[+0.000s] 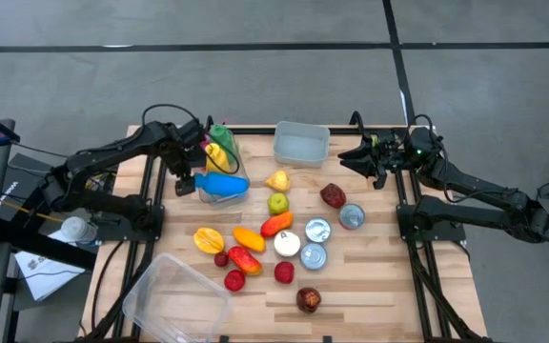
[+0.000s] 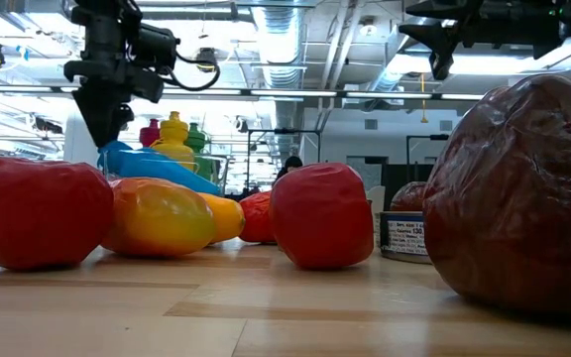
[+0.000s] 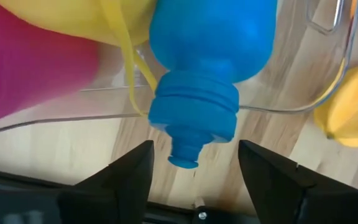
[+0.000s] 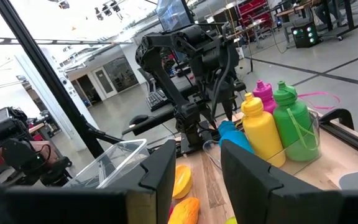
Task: Pick & Place Food Item
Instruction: Put the blue water bottle into the transparent bin
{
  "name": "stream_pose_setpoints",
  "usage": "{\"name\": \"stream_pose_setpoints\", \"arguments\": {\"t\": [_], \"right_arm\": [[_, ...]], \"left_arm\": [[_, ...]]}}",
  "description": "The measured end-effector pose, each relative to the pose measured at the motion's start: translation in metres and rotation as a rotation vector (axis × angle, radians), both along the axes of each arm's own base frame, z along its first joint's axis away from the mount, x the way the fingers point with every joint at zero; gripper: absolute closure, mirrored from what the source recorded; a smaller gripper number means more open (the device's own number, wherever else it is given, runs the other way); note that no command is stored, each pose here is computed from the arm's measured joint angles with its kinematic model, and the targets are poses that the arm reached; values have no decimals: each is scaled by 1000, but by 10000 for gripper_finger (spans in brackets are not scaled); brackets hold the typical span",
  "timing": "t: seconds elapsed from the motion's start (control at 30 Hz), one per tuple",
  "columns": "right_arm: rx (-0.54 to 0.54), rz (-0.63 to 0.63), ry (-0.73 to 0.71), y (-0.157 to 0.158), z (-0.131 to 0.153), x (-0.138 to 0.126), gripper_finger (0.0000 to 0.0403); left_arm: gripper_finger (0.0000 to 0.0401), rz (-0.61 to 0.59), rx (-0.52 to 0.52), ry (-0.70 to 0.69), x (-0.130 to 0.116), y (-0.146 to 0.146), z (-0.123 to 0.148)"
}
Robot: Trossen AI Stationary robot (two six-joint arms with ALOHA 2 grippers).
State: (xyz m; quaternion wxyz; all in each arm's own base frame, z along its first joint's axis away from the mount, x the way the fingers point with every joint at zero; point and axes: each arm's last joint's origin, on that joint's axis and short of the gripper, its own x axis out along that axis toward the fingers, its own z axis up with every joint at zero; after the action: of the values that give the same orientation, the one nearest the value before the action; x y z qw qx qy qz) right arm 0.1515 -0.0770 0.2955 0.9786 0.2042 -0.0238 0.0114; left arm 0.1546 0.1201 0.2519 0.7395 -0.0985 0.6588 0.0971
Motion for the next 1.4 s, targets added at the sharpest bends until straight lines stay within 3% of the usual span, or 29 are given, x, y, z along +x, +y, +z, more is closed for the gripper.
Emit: {"name": "stream_pose_setpoints", "arguments": {"t": [0.57,1.17,1.4], "right_arm": [[0,0,0,0,0,0,281],[27,1,0,0,0,0,281],[40,2,-1,0,0,0,281]], "left_arm": [[338,-47,15,-14,1,1,0],[400,26,-23,-6,-1,-14,6],[400,62,-1,-49,-4,-24,14]]}}
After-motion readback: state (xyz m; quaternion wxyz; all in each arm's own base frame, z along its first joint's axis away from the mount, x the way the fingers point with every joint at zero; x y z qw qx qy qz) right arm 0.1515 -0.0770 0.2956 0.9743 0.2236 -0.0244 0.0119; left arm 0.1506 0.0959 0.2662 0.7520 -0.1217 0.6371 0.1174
